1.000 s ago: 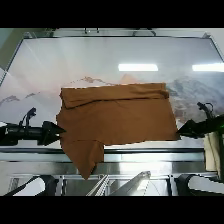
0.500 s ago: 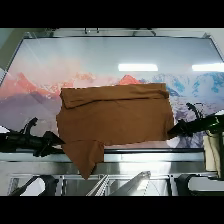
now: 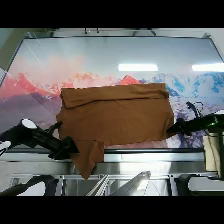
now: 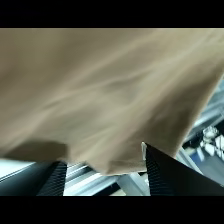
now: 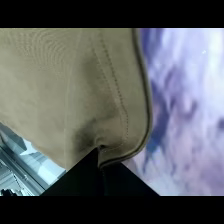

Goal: Fold the shirts.

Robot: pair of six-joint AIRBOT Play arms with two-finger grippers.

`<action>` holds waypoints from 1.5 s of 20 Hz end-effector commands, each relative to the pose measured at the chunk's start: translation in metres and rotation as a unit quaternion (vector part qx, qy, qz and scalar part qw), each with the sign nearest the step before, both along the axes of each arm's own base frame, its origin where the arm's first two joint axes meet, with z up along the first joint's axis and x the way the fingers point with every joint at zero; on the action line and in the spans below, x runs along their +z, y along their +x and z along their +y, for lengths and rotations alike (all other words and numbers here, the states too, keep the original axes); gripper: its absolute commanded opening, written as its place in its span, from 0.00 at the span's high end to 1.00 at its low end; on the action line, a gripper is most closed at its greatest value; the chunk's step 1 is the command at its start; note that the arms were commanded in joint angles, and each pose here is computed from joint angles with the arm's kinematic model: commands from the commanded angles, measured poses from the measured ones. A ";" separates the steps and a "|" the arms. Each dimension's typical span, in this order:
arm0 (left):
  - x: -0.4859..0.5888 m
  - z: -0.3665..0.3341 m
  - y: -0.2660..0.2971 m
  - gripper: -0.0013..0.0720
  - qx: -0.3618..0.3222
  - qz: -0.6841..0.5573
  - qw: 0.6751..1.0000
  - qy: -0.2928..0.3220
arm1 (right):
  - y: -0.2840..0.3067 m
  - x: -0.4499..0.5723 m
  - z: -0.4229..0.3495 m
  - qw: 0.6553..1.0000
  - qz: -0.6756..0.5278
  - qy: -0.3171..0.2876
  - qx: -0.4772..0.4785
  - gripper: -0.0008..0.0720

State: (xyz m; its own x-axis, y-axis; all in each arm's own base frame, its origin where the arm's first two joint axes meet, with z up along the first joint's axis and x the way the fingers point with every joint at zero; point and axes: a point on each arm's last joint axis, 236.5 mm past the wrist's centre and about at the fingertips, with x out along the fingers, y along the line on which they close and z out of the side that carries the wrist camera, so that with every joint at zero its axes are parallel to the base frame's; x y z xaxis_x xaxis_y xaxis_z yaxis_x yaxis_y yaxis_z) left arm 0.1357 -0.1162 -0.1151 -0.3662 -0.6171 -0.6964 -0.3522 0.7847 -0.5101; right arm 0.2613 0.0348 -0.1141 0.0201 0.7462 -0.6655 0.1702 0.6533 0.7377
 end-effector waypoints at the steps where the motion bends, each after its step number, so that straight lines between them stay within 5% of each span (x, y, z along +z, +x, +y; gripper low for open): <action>1: -0.019 -0.009 0.014 0.30 -0.013 -0.030 0.999 0.019 | 0.001 0.004 0.002 1.000 -0.001 0.007 -0.001 0.96; 2: -0.015 -0.009 0.019 0.31 -0.015 -0.040 0.999 0.018 | 0.001 0.004 0.002 1.000 -0.001 0.007 -0.001 0.96; 7: 0.028 -0.008 0.042 0.87 -0.036 -0.117 0.993 -0.002 | -0.004 0.008 0.006 1.000 0.005 0.019 0.006 0.96; 9: 0.048 0.000 0.046 0.95 -0.026 -0.137 0.990 -0.009 | -0.011 0.017 0.010 0.999 0.018 0.039 0.011 0.96; 18: 0.103 0.091 0.057 0.95 0.147 -0.222 0.962 0.062 | -0.023 0.052 -0.044 0.992 0.068 -0.011 -0.101 0.96; 26: 0.101 0.084 0.094 0.95 0.091 -0.222 0.970 0.040 | 0.062 0.095 -0.026 0.977 -0.098 0.074 -0.173 0.96; 30: 0.127 0.093 0.177 0.95 0.043 -0.280 0.958 0.035 | 0.106 0.078 -0.013 0.975 -0.140 0.011 -0.170 0.96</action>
State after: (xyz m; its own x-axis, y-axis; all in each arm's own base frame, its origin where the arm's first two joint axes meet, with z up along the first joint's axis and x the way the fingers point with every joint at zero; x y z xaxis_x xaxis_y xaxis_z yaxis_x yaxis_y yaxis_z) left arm 0.2621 -0.0253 -0.0004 0.1131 -0.5714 -0.8129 -0.1889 0.7908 -0.5822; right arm 0.3281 0.0160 -0.0336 0.3634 0.7344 -0.5732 0.2070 0.5362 0.8183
